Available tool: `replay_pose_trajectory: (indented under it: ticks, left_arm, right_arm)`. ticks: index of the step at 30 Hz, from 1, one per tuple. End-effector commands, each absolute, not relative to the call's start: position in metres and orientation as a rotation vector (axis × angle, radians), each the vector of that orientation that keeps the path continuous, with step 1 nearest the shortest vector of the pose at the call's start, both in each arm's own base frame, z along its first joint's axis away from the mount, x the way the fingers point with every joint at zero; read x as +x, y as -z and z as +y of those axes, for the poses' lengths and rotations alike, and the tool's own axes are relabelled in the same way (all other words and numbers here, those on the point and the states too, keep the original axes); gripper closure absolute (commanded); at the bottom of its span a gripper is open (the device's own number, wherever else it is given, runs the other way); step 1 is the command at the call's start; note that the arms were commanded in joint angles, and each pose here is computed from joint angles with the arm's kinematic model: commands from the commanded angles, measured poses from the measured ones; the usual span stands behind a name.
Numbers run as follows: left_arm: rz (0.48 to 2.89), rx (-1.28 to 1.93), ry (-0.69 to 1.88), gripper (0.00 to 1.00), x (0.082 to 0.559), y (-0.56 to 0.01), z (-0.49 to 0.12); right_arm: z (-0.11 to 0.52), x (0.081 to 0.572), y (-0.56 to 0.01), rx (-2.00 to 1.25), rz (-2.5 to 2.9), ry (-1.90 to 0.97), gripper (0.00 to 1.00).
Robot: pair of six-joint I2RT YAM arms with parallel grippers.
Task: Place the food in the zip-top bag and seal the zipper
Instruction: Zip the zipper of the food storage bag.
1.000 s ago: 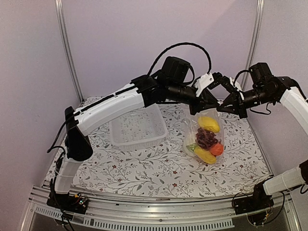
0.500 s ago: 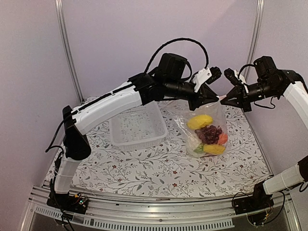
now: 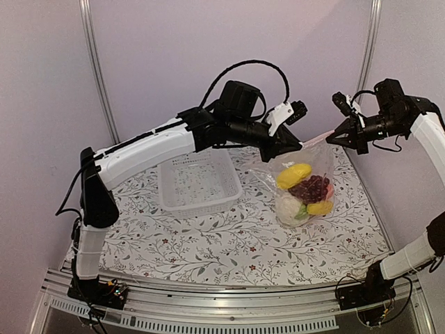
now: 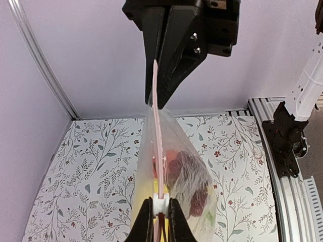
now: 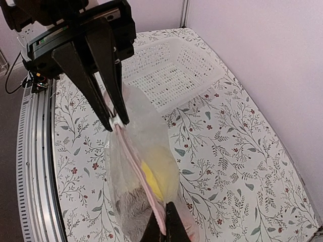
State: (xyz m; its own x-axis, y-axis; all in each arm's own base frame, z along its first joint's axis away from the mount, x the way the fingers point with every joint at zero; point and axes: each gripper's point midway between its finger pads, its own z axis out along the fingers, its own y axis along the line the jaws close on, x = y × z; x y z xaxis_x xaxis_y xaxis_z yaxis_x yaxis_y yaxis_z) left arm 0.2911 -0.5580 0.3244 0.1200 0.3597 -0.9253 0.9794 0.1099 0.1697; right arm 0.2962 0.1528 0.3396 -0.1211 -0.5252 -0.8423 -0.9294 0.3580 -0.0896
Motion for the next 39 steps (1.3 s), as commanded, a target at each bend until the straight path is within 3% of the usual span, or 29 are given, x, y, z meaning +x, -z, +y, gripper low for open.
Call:
replay_pose_trajectory:
  ticks: [1, 39]
  left_arm:
    - [1.616, 1.427, 0.748, 0.99, 0.31, -0.289, -0.521]
    - [1.872, 1.276, 0.7, 0.95, 0.301, -0.201, -0.419]
  right_arm:
    - [0.134, 0.313, -0.364, -1.239, 1.711, -0.513, 1.0]
    - [0.132, 0.327, -0.363, -1.19, 1.728, -0.524, 1.0]
